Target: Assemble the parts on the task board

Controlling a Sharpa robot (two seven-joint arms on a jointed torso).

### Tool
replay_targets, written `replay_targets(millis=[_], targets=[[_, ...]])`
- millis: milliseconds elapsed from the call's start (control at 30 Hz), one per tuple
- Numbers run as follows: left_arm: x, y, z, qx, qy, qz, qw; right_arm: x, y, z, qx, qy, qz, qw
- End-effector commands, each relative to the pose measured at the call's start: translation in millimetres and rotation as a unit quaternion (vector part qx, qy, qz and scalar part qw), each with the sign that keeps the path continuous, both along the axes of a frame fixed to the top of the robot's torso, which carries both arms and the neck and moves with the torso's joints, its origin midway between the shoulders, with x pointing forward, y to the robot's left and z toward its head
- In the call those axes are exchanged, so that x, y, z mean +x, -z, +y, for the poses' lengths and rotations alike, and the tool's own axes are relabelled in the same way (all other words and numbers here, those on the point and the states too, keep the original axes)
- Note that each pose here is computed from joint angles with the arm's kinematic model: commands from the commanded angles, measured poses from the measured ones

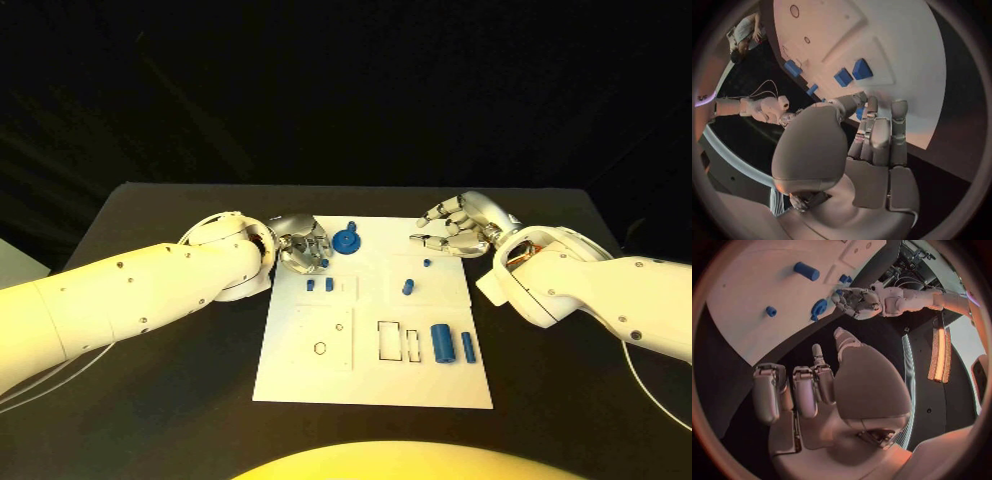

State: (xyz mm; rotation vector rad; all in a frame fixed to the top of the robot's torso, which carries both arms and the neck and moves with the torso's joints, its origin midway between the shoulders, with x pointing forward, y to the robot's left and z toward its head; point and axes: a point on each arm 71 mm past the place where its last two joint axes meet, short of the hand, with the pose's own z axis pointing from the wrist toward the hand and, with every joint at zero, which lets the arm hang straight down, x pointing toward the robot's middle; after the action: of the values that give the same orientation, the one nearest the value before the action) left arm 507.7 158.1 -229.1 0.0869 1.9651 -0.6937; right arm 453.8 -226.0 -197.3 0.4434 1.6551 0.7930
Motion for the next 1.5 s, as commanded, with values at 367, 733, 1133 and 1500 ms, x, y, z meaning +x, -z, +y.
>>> replay_targets(millis=[367, 733, 1133, 1500], targets=[[-4.1, -0.9, -0.6, -0.02, 0.008, -0.001, 1.0, -0.1, 0.2, 0.4, -0.002, -0.006, -0.002, 1.0], [-4.2, -2.3, -0.5, -0.029, 0.005, -0.007, 1.0, -0.1, 0.4, 0.3, -0.002, -0.006, -0.002, 1.0], [-3.7, -1.7, 0.2, -0.028, 0.0, -0.004, 1.0, 0.0, 0.6, 0.0, -0.002, -0.005, -0.002, 1.0], [-5.0, -1.2, -0.2, -0.031, 0.005, 0.004, 1.0, -0.1, 0.7, -0.5, -0.002, -0.005, -0.002, 1.0]])
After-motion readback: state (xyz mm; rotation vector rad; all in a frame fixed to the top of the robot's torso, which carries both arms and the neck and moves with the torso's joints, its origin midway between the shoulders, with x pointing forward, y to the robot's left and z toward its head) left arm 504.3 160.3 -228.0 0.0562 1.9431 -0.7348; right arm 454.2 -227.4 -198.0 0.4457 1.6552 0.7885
